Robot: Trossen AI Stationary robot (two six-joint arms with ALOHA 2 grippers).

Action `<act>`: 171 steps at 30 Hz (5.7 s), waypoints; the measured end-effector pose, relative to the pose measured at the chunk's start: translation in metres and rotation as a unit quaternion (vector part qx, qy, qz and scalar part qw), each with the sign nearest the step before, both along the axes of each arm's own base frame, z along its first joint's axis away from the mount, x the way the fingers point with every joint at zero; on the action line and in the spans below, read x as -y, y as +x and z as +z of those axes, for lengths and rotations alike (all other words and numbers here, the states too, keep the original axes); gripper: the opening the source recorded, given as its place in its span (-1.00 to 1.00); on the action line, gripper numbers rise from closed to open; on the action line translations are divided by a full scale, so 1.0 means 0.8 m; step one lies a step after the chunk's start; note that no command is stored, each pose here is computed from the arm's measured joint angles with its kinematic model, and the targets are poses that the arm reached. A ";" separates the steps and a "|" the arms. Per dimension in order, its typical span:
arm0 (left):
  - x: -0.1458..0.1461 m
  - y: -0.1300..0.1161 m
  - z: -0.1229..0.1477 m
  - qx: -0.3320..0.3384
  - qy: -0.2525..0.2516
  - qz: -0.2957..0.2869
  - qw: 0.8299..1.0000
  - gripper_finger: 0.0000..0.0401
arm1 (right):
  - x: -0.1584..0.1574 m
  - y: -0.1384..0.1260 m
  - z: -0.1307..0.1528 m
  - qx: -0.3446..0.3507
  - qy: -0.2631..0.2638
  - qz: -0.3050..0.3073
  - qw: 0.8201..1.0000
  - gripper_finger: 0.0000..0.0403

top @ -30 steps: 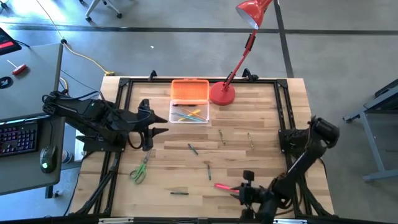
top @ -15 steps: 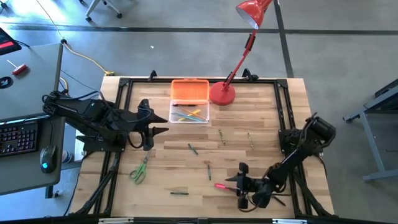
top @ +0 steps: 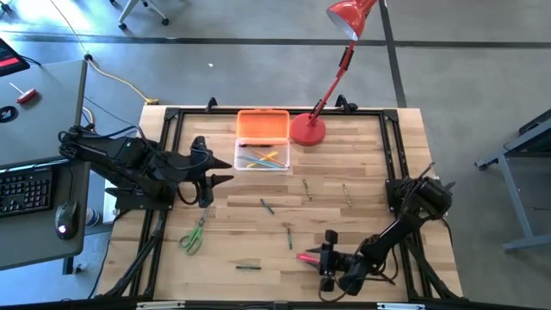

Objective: Pick & place school supplies into a supply box
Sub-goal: Put the pink pen into the orange supply box, then put the black pen into the orange supply box

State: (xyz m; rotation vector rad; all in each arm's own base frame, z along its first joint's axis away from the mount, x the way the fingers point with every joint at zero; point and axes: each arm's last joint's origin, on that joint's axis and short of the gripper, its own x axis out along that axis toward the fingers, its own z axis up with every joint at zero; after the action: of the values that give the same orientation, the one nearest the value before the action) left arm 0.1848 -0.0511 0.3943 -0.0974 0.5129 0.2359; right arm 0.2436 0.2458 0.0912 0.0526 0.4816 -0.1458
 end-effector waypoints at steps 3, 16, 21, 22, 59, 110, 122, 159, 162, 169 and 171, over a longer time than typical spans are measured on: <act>0.000 -0.001 -0.001 -0.006 0.003 0.000 1.000 -0.12 | 0.001 0.000 -0.013 -0.002 -0.001 -0.017 1.000 -0.35; -0.002 -0.004 -0.006 -0.032 0.012 0.000 0.999 -0.12 | 0.008 0.005 -0.074 0.002 0.007 -0.076 0.997 -0.36; -0.002 -0.004 -0.006 -0.032 0.012 0.000 0.999 -0.12 | 0.009 0.003 -0.082 0.016 -0.004 -0.090 0.996 -0.57; -0.002 -0.004 -0.006 -0.032 0.012 0.000 0.999 -0.12 | 0.008 0.004 -0.080 0.013 0.001 -0.082 0.997 -0.64; -0.007 -0.009 -0.010 -0.049 0.053 0.042 0.996 -0.12 | 0.443 0.245 0.064 -0.059 -0.186 0.007 0.981 -0.76; -0.004 -0.001 -0.013 -0.026 -0.019 0.088 0.996 -0.12 | -0.091 -0.133 0.104 -0.221 -0.055 -0.035 0.973 -0.52; -0.001 0.007 -0.002 0.029 -0.046 0.087 0.995 -0.12 | -0.088 -0.182 0.073 -0.218 -0.155 -0.050 0.962 -0.52; -0.001 0.006 -0.004 0.012 -0.023 0.071 0.997 -0.12 | -0.017 -0.162 0.096 -0.110 -0.004 -0.001 0.994 -0.55; -0.001 0.005 -0.005 0.009 -0.021 0.071 0.997 -0.12 | -0.018 -0.169 0.083 -0.165 0.015 -0.014 0.986 -0.59; -0.001 0.005 -0.005 0.006 -0.012 0.065 0.998 -0.12 | -0.005 -0.176 0.065 -0.192 -0.030 -0.048 0.980 -0.63; -0.001 0.005 -0.005 0.006 -0.011 0.065 0.998 -0.12 | -0.003 -0.177 0.055 -0.193 -0.003 -0.050 0.980 -0.62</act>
State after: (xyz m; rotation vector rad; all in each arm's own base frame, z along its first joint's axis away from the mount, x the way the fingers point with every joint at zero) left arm 0.1891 -0.0500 0.3906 -0.1536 0.4978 0.3559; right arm 0.1019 0.2485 0.1350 0.0429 0.8673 -0.2582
